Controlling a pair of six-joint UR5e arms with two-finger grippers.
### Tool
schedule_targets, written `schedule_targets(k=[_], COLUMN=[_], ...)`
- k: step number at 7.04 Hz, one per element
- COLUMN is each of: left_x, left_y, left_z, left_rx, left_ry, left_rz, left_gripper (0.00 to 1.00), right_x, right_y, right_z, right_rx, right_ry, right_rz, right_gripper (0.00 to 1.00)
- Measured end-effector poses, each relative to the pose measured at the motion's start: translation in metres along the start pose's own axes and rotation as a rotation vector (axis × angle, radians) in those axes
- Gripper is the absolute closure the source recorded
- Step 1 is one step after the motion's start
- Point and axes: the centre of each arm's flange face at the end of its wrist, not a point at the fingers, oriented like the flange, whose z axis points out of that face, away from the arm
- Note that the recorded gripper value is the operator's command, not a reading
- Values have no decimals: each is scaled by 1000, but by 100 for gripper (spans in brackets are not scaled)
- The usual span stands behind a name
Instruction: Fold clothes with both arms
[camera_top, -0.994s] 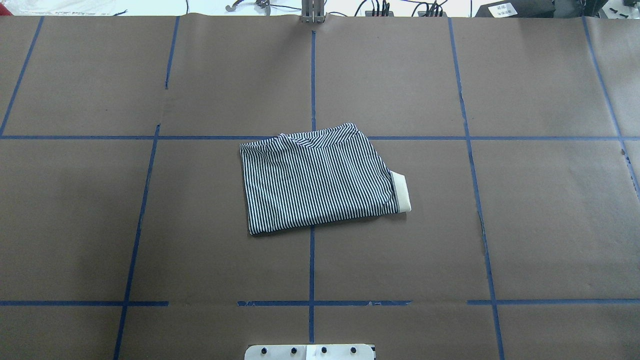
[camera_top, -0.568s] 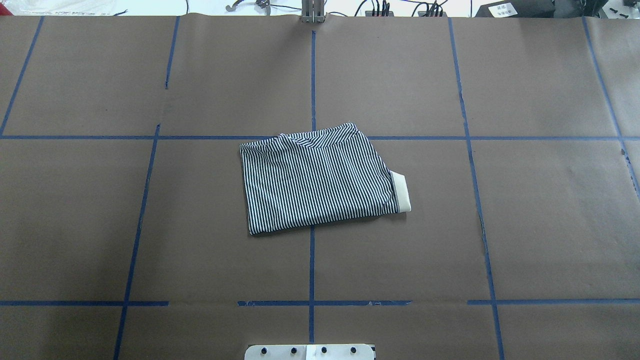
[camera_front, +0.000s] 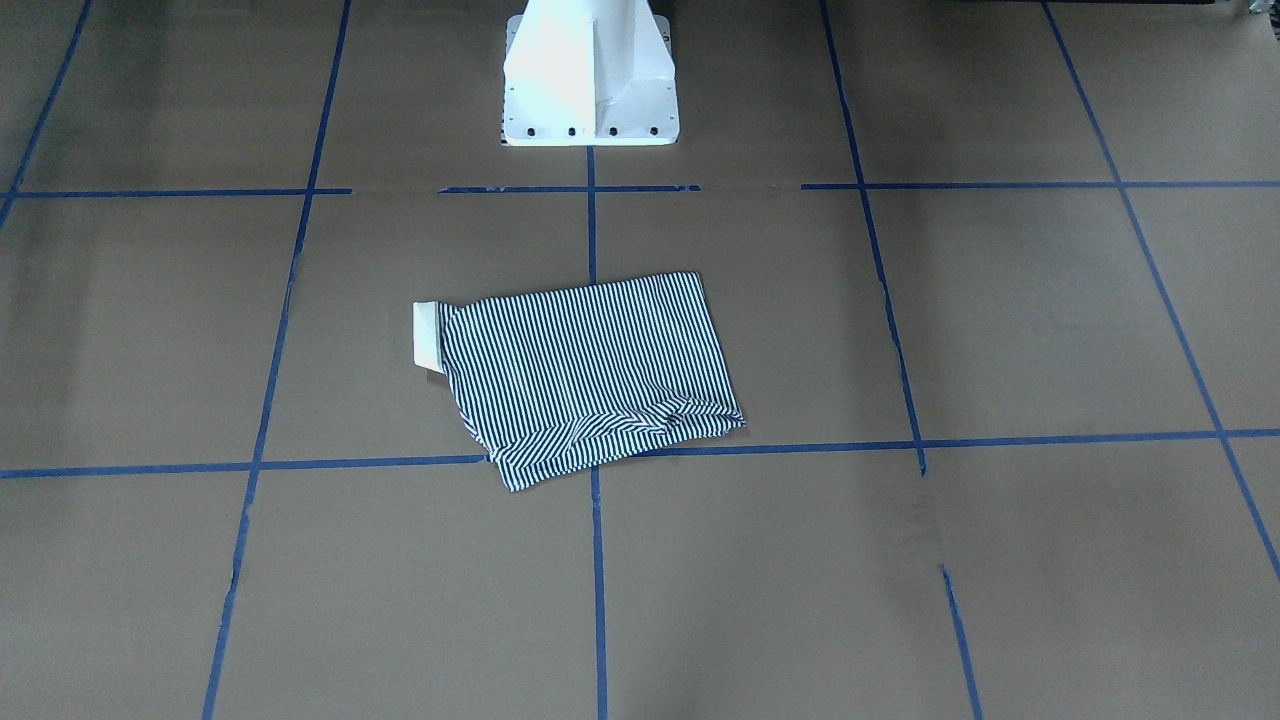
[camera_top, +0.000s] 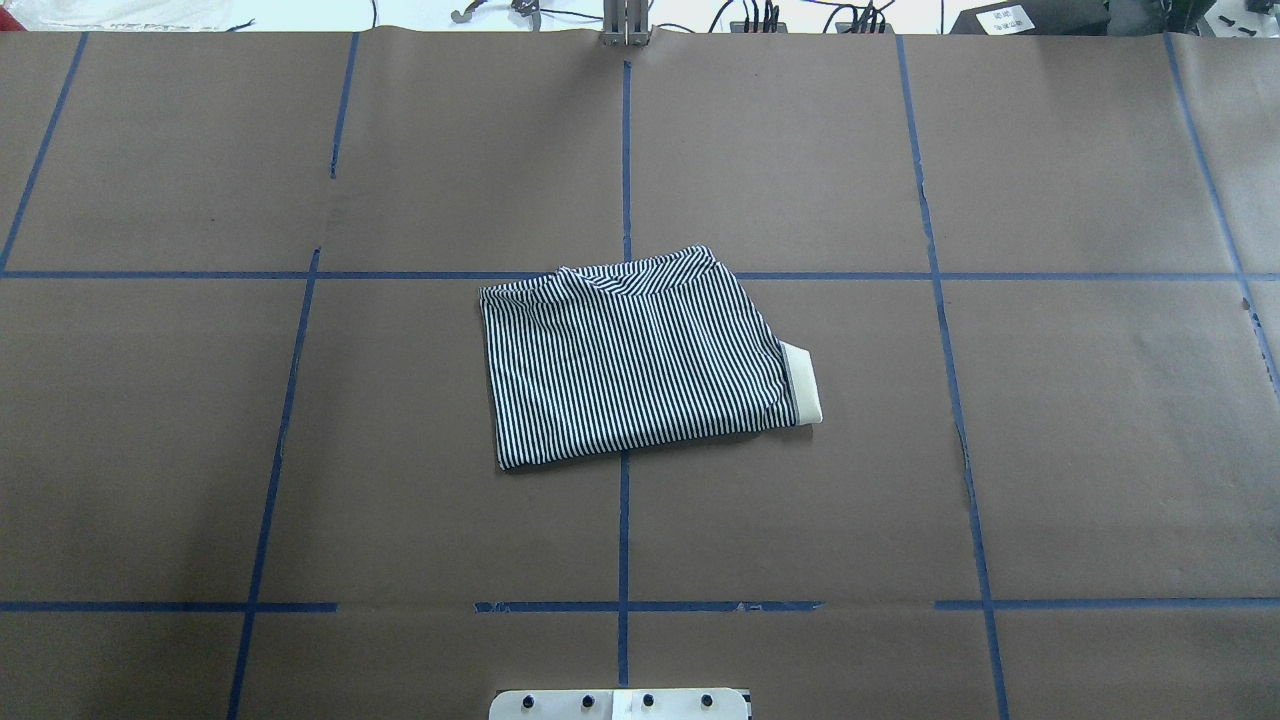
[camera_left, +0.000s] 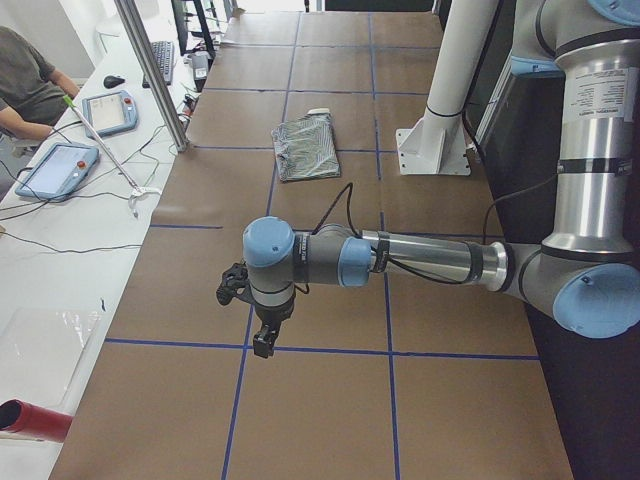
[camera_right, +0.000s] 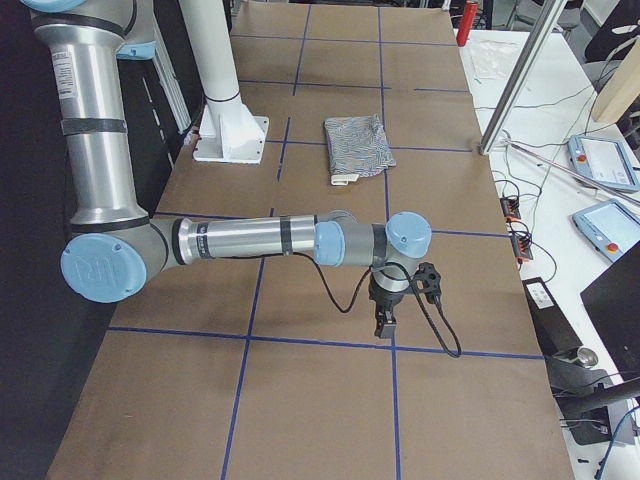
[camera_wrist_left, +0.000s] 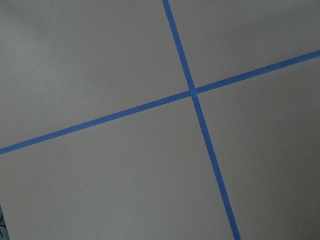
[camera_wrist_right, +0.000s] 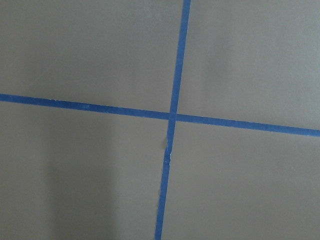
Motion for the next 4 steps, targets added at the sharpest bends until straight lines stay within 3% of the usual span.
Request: schedule_targets(k=[2,4], left_x=[0,-5], left_y=[0,5], left_z=[2,13], left_rx=[-4,-22], left_ry=[6,53], left_rz=[0,-30], left_gripper=[0,0], right_x=[4,7], right_y=[23,32], right_z=[12,18], right_rx=[-18,-29], right_ry=[-47,-63], right_rz=[19,37], right_gripper=[0,0])
